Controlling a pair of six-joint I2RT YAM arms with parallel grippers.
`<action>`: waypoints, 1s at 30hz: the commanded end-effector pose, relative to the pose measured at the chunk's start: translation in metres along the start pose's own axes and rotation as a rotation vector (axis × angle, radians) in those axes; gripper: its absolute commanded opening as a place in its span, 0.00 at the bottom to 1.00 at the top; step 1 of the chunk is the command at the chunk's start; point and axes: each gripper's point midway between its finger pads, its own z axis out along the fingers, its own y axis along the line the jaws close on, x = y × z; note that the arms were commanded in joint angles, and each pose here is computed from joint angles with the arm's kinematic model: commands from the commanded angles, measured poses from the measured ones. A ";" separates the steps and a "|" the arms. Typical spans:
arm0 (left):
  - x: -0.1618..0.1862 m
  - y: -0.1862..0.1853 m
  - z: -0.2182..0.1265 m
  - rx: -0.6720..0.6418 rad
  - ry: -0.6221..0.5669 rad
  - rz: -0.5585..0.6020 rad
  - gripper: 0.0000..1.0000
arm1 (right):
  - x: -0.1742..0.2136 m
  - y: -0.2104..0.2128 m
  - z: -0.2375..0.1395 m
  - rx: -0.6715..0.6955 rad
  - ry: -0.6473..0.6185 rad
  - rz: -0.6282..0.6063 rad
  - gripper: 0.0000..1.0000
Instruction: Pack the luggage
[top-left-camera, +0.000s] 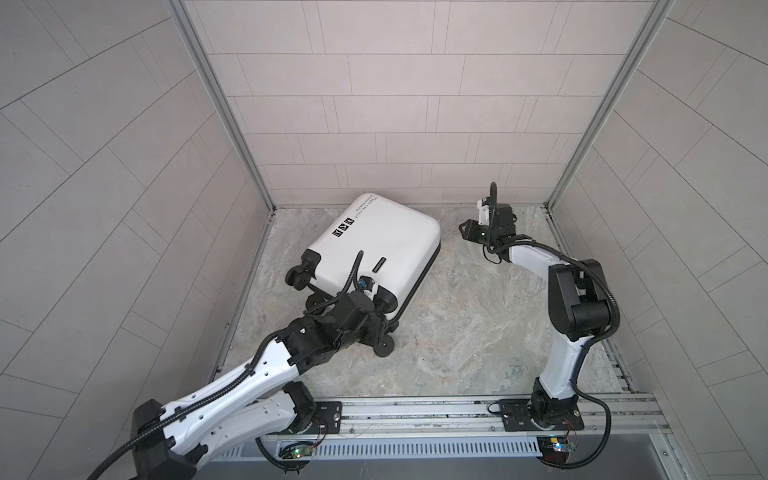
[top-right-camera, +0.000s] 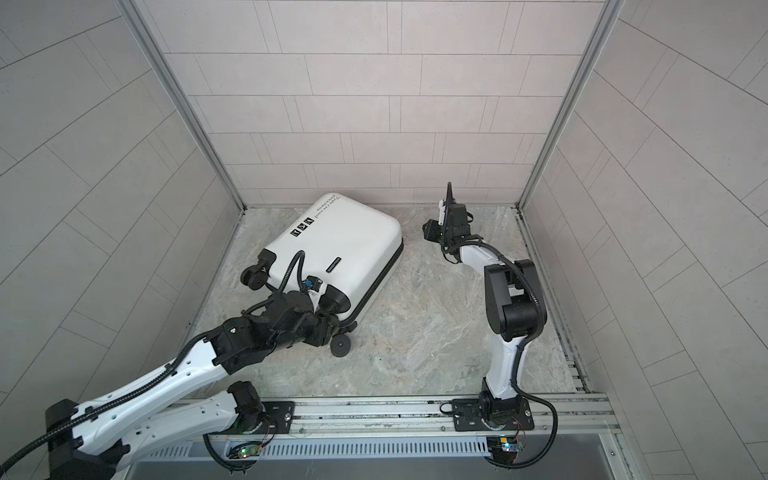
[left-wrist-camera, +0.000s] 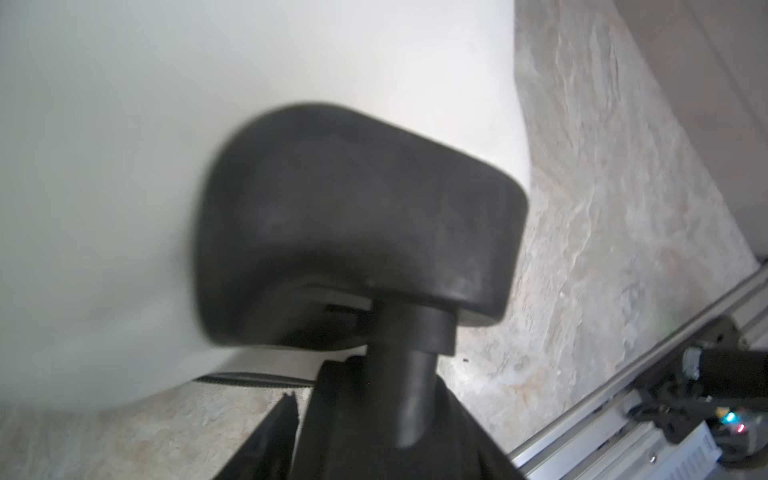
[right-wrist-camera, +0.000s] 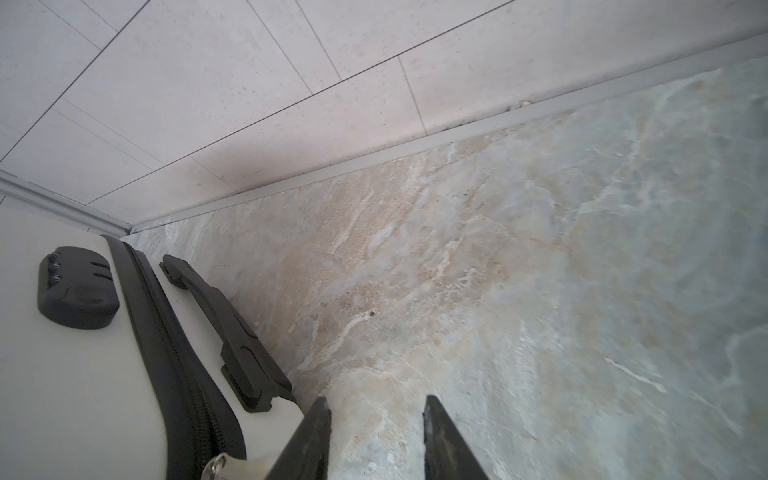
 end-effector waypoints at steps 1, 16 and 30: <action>-0.021 0.004 -0.025 -0.025 -0.075 -0.005 0.72 | -0.010 0.012 -0.028 0.003 -0.075 -0.018 0.41; -0.122 0.022 -0.089 -0.174 -0.267 0.037 0.79 | 0.118 0.083 -0.111 0.037 0.037 -0.338 0.42; -0.210 0.145 -0.069 -0.337 -0.220 -0.232 0.79 | 0.209 0.126 -0.140 -0.054 0.071 -0.482 0.50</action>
